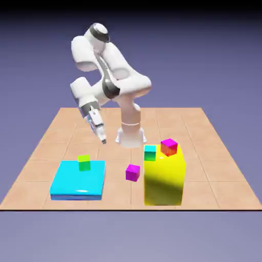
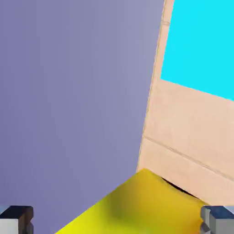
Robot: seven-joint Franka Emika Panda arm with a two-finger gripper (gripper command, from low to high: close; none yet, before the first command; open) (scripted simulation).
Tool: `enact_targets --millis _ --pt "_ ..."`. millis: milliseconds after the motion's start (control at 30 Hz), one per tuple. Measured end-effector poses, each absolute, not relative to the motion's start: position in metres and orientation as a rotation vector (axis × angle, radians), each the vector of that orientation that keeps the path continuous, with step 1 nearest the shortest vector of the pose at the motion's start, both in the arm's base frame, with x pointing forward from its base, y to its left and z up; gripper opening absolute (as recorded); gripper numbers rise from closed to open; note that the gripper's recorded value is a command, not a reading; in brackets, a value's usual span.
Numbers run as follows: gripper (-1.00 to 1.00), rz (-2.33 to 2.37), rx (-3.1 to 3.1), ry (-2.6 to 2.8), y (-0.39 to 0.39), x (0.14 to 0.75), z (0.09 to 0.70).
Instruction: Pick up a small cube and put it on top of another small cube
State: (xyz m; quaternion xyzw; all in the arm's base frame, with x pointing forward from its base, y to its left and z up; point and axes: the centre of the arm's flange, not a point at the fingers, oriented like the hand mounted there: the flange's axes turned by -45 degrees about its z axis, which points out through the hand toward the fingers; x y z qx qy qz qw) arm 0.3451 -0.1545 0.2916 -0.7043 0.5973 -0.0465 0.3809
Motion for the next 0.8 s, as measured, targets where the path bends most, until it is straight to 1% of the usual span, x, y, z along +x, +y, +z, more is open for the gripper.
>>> enact_targets --millis 233,533,800 --pt "0.0 0.21 -1.599 1.697 -0.14 0.331 0.226" --pt "0.0 0.654 -1.356 1.895 -0.102 0.298 0.143" --pt "0.0 0.717 -1.352 1.827 -0.094 0.298 0.134"
